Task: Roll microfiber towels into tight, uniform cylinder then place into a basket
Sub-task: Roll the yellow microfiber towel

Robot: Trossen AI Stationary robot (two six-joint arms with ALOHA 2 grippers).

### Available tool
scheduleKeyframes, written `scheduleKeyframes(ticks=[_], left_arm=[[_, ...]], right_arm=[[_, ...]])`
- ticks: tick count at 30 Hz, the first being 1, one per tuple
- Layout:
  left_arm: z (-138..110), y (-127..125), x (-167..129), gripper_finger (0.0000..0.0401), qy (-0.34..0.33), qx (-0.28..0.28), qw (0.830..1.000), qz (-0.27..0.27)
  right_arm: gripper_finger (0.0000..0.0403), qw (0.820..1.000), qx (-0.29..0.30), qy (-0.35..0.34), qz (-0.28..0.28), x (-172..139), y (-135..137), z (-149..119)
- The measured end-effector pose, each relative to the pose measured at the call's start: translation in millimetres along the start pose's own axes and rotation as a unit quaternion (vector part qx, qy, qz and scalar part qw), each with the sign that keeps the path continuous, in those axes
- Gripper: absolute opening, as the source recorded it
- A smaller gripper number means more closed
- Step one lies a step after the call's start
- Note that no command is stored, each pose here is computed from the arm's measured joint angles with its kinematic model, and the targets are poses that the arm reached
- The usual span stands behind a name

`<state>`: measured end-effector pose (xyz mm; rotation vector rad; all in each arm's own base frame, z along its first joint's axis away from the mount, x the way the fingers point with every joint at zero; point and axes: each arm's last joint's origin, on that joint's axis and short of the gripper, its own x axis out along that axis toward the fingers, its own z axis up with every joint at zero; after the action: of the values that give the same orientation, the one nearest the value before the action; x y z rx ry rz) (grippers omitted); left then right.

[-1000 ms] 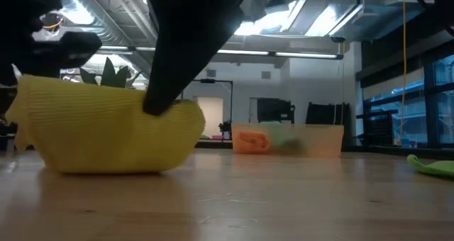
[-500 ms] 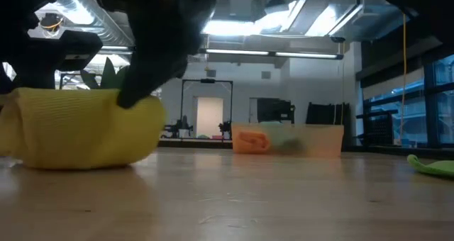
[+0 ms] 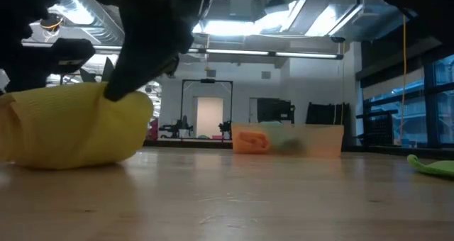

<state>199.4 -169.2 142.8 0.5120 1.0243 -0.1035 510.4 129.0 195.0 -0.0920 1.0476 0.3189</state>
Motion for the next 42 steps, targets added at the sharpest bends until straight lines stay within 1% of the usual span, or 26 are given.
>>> scheduleKeyframes(ticks=[5, 8, 11, 14, 18, 21, 23, 27, 30, 32, 36, 40, 42], left_arm=[[0.2, 4.8, -8.6, 0.0055, 0.051, -0.018, 0.998, 0.018], [1.5, 6.3, -10.7, 0.0055, 0.054, -0.023, 0.998, 0.032], [1.3, 6.6, -10.7, 0.0055, 0.053, -0.023, 0.998, 0.037], [2.5, 6.4, -10.4, 0.0055, 0.047, -0.027, 0.998, 0.036], [4.6, 3.2, -5.4, 0.0055, 0.011, -0.047, 0.999, 0.022], [2.7, -2.3, 1.5, 0.0055, -0.018, -0.044, 0.999, -0.025], [0.7, -4.5, 4.2, 0.0055, -0.028, -0.043, 0.998, -0.043], [0.6, -5.1, 6.0, 0.0055, -0.041, -0.048, 0.997, -0.048], [-0.6, -7.7, 10.5, 0.0055, -0.049, -0.05, 0.996, -0.054], [-2.7, -10.0, 14.8, 0.0055, -0.041, -0.045, 0.996, -0.06], [-2.8, -12.7, 20.6, 0.0055, -0.036, -0.042, 0.997, -0.055], [-3.0, -12.8, 21.4, 0.0055, -0.034, -0.042, 0.997, -0.055], [-2.8, -12.9, 21.3, 0.0055, -0.033, -0.041, 0.997, -0.056]], right_arm=[[0.0004, 1.0, 0.012, 0.025, 0.006, 1.0, 12.6, -4.7], [0.0005, 0.999, 0.021, 0.037, 0.012, 1.6, 22.2, -6.8], [0.0005, 0.998, 0.033, 0.051, 0.035, 2.2, 35.3, -9.5], [0.0005, 0.997, 0.023, 0.057, 0.052, 3.1, 53.6, -11.1], [0.0006, 0.995, 0.012, 0.06, 0.081, 3.6, 74.1, -12.7], [0.0006, 0.995, 0.013, 0.056, 0.085, 3.9, 83.5, -12.5], [0.0006, 0.995, 0.017, 0.056, 0.087, 4.0, 86.8, -12.7], [0.0006, 0.994, 0.034, 0.055, 0.09, 4.0, 87.5, -12.3], [0.0006, 0.993, 0.063, 0.046, 0.089, 4.0, 80.6, -9.3], [0.0006, 0.992, 0.083, 0.032, 0.095, 3.8, 71.9, -5.4], [0.0006, 0.987, 0.118, 0.009, 0.106, 2.9, 54.3, 1.1], [0.0006, 0.98, 0.17, -0.004, 0.1, 1.6, 34.7, 4.7], [0.0006, 0.978, 0.183, -0.009, 0.096, 0.9, 24.8, 5.8]])
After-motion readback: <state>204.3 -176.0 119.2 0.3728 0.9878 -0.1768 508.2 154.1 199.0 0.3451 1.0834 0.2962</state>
